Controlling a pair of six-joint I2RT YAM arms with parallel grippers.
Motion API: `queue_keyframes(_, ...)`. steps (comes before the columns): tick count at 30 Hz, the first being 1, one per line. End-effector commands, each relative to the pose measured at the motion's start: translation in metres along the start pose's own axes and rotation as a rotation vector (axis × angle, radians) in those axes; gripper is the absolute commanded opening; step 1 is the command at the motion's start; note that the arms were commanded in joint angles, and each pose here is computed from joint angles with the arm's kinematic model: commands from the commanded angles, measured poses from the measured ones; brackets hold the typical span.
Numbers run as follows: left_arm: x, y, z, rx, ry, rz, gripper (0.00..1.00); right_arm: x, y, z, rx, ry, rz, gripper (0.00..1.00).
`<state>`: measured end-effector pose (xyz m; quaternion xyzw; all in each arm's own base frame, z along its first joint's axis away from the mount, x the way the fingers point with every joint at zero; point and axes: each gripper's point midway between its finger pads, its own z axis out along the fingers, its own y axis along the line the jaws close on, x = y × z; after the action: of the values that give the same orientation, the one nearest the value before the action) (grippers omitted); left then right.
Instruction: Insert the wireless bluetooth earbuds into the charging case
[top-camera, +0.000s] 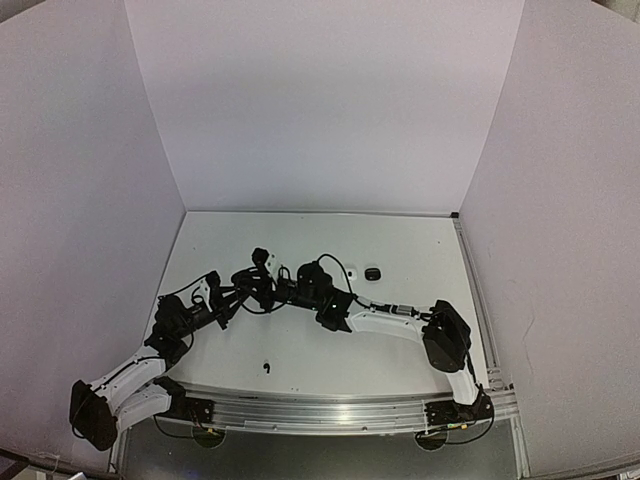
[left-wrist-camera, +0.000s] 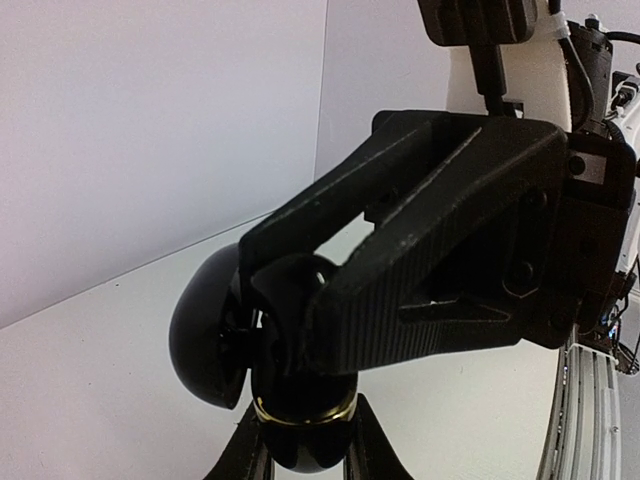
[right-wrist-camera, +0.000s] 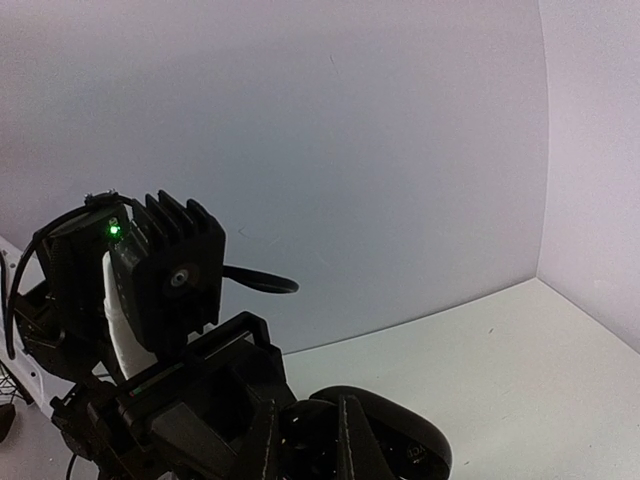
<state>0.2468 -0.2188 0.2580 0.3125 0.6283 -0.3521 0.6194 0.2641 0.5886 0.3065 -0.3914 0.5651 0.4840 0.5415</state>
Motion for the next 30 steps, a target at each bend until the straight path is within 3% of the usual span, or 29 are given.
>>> queue_keyframes(1,-0.056,-0.017,-0.004,0.064,-0.182,0.135,0.00,0.056,-0.013,-0.003,0.049,0.164,0.050,0.12)
queue_keyframes(15,-0.057,-0.016,-0.003,0.063,-0.178,0.118,0.00,0.050,-0.016,-0.004,0.075,0.171,0.030,0.20)
queue_keyframes(26,-0.057,-0.014,-0.002,0.052,-0.184,0.126,0.00,0.046,-0.012,-0.001,0.050,0.173,0.040,0.05)
queue_keyframes(30,-0.053,-0.011,-0.002,0.040,-0.170,0.117,0.00,0.034,-0.011,0.000,0.052,0.151,0.052,0.08)
